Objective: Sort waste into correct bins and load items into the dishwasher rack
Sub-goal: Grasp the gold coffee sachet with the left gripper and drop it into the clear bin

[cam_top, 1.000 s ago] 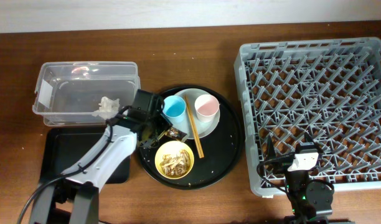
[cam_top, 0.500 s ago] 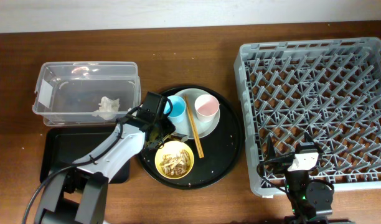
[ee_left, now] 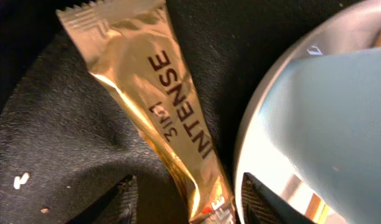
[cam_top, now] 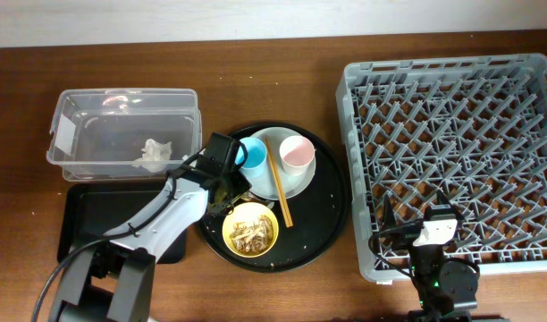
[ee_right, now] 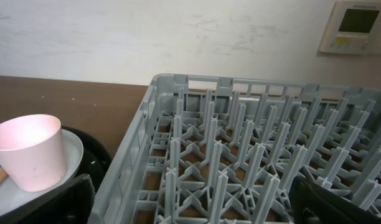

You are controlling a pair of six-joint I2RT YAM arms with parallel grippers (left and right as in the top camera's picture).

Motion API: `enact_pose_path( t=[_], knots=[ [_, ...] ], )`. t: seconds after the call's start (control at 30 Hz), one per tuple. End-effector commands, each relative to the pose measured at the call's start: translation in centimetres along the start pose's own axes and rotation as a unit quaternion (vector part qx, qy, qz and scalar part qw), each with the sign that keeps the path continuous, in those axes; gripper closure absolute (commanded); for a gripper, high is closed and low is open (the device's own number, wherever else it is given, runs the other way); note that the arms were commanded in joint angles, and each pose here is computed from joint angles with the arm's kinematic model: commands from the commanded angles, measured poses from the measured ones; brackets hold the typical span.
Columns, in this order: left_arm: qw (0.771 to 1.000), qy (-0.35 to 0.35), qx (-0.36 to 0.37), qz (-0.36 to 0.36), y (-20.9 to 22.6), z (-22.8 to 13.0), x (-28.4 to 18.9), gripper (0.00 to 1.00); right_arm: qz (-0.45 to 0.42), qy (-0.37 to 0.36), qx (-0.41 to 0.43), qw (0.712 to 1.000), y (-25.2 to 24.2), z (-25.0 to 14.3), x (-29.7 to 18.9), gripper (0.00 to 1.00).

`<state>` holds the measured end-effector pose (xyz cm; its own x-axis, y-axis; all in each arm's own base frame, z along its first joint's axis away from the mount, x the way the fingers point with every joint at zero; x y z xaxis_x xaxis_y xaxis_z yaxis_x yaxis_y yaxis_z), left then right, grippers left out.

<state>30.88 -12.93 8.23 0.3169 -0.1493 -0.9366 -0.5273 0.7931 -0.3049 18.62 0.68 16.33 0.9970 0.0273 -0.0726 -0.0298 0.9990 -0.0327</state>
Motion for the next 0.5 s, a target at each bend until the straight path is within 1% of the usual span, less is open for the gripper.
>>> enact_pose_path(
  t=[0.0, 0.07, 0.1, 0.13, 0.17, 0.23, 0.27, 0.33, 0.4, 0.47],
  knots=[
    [1.000, -0.021, 0.005, 0.016, 0.6, 0.4, -0.4, 0.41, -0.007, 0.002, 0.005, 1.000, -0.2, -0.3, 0.0, 0.02],
    [0.999, -0.011, 0.005, 0.032, 1.2, 0.0, 0.4, 0.43, -0.007, 0.002, 0.005, 1.000, -0.2, -0.3, 0.0, 0.02],
    [0.999, -0.008, 0.005, 0.036, 1.3, -0.1, 0.7, 0.45, -0.007, 0.002, 0.005, 1.000, -0.2, -0.3, 0.0, 0.02],
    [0.999, -0.002, 0.005, 0.044, 1.6, -0.3, 1.2, 0.50, -0.007, 0.002, 0.005, 1.000, -0.2, -0.3, 0.0, 0.02],
    [0.999, 0.003, 0.005, 0.052, 1.8, -0.4, 1.7, 0.59, -0.007, 0.002, 0.005, 1.000, -0.2, -0.3, 0.0, 0.02],
    [0.998, 0.008, 0.005, 0.059, 2.0, -0.5, 2.2, 0.87, -0.007, 0.002, 0.005, 1.000, -0.2, -0.3, 0.0, 0.02],
    [0.998, 0.008, 0.005, 0.056, 1.9, -0.5, 2.1, 1.00, -0.007, 0.002, 0.005, 1.000, -0.2, -0.3, 0.0, 0.02],
    [0.999, 0.012, 0.005, 0.045, 1.6, -0.6, 1.8, 1.00, -0.007, 0.002, 0.005, 1.000, -0.2, -0.3, 0.0, 0.02],
    [1.000, 0.000, 0.005, 0.022, 0.9, -0.2, 0.3, 1.00, -0.007, 0.002, 0.005, 1.000, -0.2, -0.3, 0.0, 0.02],
    [1.000, -0.025, 0.005, -0.016, -0.1, 0.4, -2.3, 1.00, -0.007, 0.002, 0.005, 1.000, -0.2, -0.3, 0.0, 0.02]
  ],
)
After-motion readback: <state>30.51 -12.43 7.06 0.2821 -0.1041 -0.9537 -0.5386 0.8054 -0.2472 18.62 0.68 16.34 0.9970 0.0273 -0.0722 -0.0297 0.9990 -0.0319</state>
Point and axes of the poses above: each gripper's point midway between its finger pads, its own x axis out along the fingers, its own y axis along the line the jaws close on, z = x × y, the point moved 6 cm from there along -x, back along the fingers, and after that the axes turned 1 degree about x, right-handed, at the moved point
